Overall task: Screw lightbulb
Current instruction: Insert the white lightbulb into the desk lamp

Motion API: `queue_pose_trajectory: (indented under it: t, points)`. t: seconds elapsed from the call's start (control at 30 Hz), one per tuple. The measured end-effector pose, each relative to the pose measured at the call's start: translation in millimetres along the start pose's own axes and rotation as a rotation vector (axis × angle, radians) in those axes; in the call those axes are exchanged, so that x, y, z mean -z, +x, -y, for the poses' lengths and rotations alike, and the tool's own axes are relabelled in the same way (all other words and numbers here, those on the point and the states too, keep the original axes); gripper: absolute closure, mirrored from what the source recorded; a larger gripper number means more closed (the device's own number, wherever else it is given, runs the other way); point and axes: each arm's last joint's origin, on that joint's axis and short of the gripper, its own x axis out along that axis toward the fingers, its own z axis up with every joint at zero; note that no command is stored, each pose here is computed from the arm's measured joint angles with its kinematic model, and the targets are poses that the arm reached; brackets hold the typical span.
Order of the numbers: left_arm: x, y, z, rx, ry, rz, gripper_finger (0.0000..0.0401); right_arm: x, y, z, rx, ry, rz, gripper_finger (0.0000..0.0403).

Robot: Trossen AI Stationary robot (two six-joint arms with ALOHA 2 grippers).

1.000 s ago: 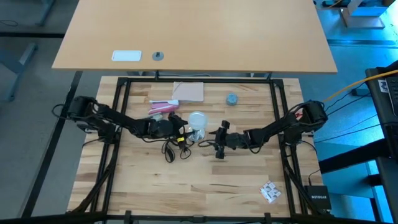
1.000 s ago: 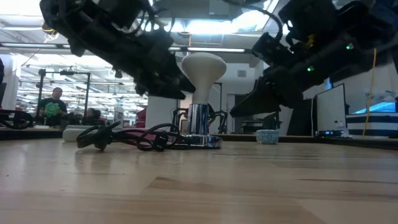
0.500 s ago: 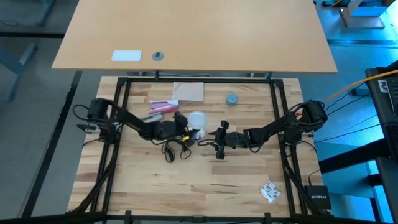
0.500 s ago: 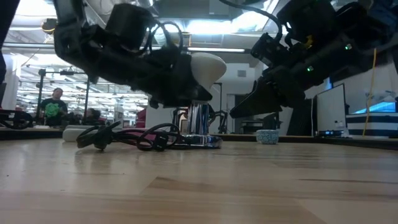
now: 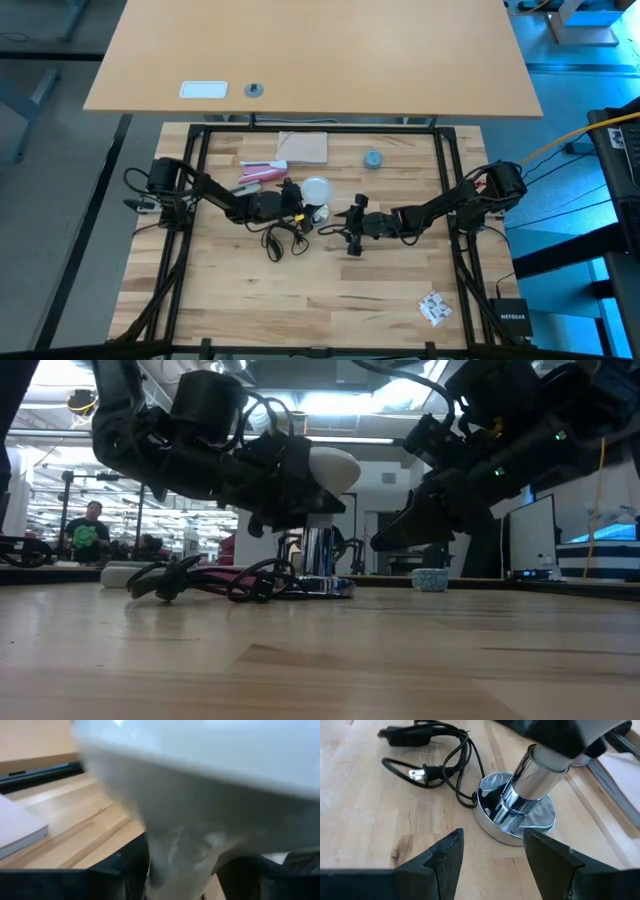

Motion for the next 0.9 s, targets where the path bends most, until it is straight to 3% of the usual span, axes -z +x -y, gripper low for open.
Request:
queue_pose_trajectory:
  t: [0.17,0.5,0.7,0.8,0.9]
  points:
    - [-2,0,1,0.009,-0.007,0.021,0.0257,0,-2,-5,-0.024,-0.113,0.008,0.0191]
    - [-4,0,2,0.018,-0.102,0.042,0.0252,-17,-10,-32,-0.02,-0.362,0.08,0.0191]
    - [-11,-1,3,0.058,-0.311,0.091,0.0256,-38,-20,-55,0.09,-0.628,0.127,0.0191]
    - [-16,-1,4,0.094,-0.417,0.129,0.0255,-44,-26,-67,0.122,-0.792,0.094,0.0191]
    - [-21,-2,5,0.124,-0.482,0.138,0.0253,-49,-30,-75,0.13,-0.868,0.052,0.0191]
